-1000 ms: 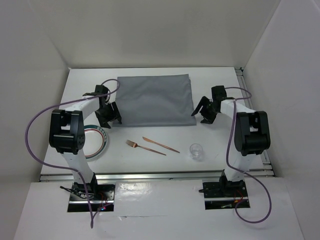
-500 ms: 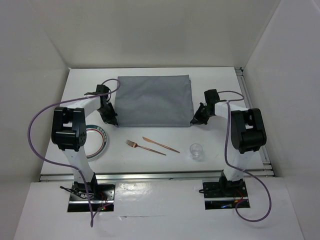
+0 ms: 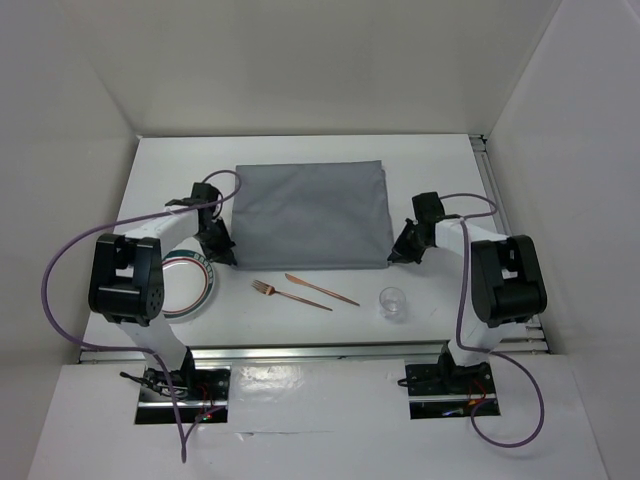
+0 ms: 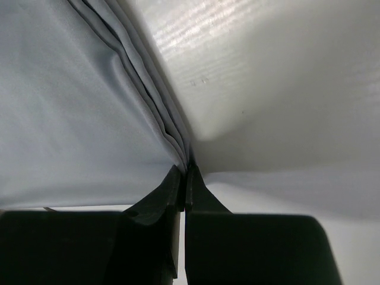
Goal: Set the dinner table for one person
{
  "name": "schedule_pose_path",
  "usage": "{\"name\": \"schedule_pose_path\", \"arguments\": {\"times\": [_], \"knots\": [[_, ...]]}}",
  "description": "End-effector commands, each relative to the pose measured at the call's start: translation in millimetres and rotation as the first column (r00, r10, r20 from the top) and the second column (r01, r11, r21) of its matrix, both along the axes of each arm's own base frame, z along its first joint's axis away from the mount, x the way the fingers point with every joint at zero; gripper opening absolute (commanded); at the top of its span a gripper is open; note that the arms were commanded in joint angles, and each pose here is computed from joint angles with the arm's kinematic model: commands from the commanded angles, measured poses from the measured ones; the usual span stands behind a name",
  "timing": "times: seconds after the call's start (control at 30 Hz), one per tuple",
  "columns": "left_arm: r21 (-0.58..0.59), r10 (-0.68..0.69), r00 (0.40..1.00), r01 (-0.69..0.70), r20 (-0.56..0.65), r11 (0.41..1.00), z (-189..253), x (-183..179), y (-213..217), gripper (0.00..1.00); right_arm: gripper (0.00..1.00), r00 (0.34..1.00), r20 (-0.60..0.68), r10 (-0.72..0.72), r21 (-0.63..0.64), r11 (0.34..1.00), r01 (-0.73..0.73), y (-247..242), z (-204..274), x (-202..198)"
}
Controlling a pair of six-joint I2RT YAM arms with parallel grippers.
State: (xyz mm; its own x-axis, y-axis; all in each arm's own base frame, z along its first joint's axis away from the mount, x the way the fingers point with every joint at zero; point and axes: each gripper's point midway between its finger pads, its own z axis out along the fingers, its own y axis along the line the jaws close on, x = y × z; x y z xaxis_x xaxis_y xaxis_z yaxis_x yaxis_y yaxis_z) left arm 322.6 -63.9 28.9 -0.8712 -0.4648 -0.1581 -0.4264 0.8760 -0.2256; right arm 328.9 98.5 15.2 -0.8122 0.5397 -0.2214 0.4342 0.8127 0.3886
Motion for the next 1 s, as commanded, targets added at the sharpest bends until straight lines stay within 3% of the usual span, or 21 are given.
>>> {"name": "schedule_pose_path", "arguments": {"times": [0.0, 0.4, 0.5, 0.63, 0.67, 0.77, 0.8, 0.97], "knots": [[0.028, 0.021, 0.999, -0.022, 0.028, 0.999, 11, -8, 5, 0.0, 0.0, 1.0, 0.023, -0.01, -0.057, 0.998, 0.012, -8, 8, -7], [0.063, 0.05, 0.999, -0.05, 0.003, 0.997, 7, -17, 11, 0.0, 0.0, 0.999, 0.035, 0.013, -0.068, 0.998, -0.01, -7, 12, -26], [0.077, 0.053, 0.999, -0.053, -0.004, 0.996, 7, -19, 14, 0.24, 0.03, 0.999, 0.035, 0.013, -0.068, 0.998, -0.01, -7, 14, -27], [0.095, 0.058, 0.998, -0.059, 0.01, 0.994, 17, -16, 17, 0.63, 0.26, 0.998, 0.057, 0.019, -0.097, 0.995, -0.013, -9, 27, -22], [0.091, 0.058, 0.997, -0.062, 0.04, 0.994, 28, -9, 17, 0.79, 0.5, 0.998, 0.06, 0.013, -0.11, 0.994, -0.006, -11, 30, -19], [0.095, 0.052, 0.994, -0.061, 0.095, 0.994, 54, 2, 18, 0.91, 0.8, 0.994, 0.11, 0.023, -0.135, 0.991, -0.008, -15, 55, -12], [0.092, 0.043, 0.992, -0.054, 0.115, 0.994, 63, 4, 15, 0.92, 0.86, 0.99, 0.135, 0.032, -0.131, 0.991, -0.014, -11, 66, -7], [0.086, 0.024, 0.974, -0.044, 0.224, 0.995, 111, 16, 15, 0.92, 0.89, 0.982, 0.186, 0.032, -0.168, 0.986, -0.001, -20, 101, -11]]}}
